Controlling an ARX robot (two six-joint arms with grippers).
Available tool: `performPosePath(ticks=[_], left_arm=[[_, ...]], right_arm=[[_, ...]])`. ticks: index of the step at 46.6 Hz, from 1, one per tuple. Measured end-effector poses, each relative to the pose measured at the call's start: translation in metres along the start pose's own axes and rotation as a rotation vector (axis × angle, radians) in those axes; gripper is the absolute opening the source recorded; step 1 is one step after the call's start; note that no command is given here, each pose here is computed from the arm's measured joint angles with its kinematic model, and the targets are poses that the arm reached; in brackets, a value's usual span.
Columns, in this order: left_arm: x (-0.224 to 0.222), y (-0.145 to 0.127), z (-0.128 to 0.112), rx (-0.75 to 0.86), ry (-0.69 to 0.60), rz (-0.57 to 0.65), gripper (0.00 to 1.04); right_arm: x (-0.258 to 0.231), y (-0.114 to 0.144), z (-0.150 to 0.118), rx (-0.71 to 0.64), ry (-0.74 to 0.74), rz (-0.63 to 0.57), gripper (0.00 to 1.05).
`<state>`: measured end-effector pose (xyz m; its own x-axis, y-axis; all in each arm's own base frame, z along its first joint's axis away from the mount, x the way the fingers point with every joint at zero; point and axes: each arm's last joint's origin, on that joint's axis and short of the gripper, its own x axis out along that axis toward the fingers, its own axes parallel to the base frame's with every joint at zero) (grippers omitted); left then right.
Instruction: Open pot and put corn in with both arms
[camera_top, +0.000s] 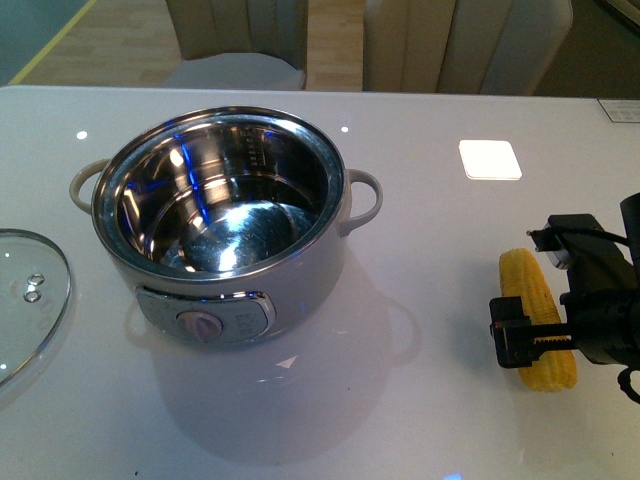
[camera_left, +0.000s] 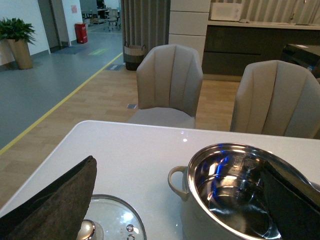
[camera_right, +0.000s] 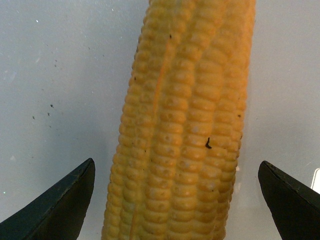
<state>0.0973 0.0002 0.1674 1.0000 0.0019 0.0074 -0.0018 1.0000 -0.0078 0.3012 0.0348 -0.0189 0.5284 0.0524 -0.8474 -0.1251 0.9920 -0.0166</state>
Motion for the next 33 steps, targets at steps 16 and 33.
performPosePath(ticks=[16,33], left_arm=[[0.000,0.000,0.000,0.000,0.000,0.000,0.98],[0.000,0.000,0.000,0.000,0.000,0.000,0.98]], right_arm=[[-0.001,0.002,-0.011,-0.031,0.011,0.006,0.44],[-0.057,0.009,0.001,-0.093,-0.079,0.129,0.27]])
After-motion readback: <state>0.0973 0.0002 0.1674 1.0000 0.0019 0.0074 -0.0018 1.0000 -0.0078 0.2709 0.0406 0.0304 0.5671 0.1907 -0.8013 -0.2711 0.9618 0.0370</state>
